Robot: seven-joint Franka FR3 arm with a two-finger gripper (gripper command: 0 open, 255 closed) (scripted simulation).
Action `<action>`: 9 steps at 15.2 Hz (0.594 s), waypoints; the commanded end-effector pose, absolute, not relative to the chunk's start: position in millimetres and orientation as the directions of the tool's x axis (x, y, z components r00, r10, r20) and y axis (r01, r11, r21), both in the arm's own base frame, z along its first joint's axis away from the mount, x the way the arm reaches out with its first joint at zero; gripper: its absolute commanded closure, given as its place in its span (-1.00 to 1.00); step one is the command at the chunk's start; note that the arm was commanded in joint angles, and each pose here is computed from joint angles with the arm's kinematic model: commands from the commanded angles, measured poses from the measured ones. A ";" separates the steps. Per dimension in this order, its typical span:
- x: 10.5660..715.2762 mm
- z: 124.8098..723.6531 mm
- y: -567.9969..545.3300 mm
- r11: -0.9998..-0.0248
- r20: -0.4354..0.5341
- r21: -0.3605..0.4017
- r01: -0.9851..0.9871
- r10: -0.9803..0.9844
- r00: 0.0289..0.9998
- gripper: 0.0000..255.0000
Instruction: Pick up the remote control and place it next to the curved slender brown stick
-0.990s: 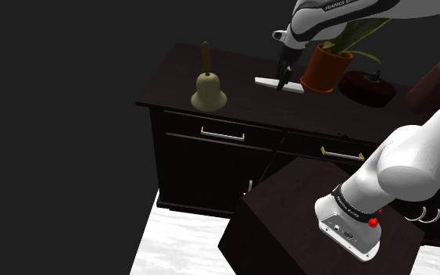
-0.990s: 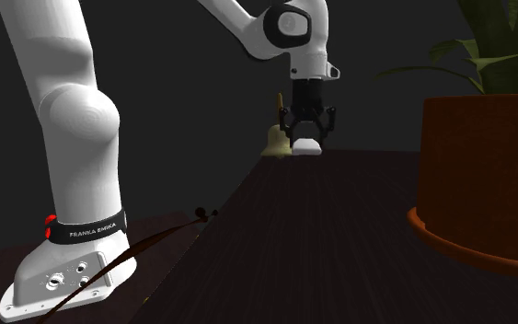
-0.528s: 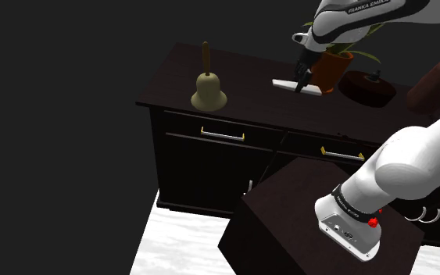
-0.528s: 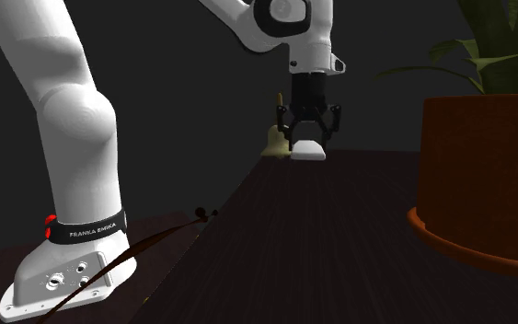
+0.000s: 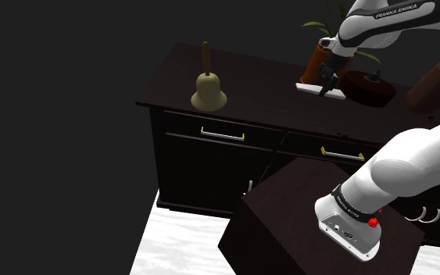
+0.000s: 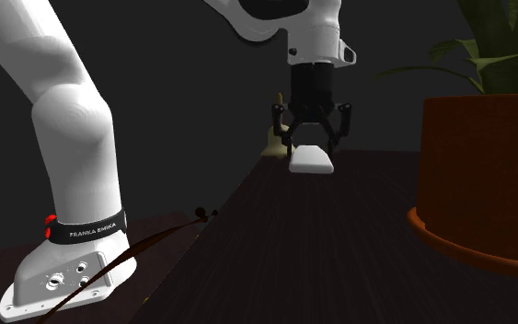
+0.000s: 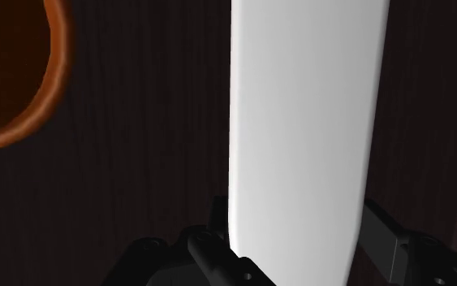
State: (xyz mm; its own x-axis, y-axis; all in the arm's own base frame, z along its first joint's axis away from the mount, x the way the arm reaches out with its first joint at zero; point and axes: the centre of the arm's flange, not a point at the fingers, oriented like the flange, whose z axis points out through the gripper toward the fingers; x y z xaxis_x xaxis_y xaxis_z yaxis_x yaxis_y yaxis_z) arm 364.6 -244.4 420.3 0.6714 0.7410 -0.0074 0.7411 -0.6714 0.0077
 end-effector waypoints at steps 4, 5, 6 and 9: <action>334.8 408.7 -279.4 -0.670 -0.008 0.008 0.742 0.742 0.670 1.00; 334.8 403.4 -279.4 -0.670 -0.008 0.008 0.742 0.742 0.670 1.00; 334.8 398.1 -279.4 -0.670 -0.008 0.008 0.742 0.742 0.670 1.00; 334.8 382.2 -279.4 -0.670 -0.008 0.008 0.742 0.742 0.670 1.00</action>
State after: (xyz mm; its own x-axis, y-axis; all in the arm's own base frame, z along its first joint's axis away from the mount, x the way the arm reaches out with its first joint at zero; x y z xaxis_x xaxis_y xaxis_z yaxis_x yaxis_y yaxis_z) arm 335.1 -278.4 387.9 0.6703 0.7420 -0.0080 0.7421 -0.6703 0.0071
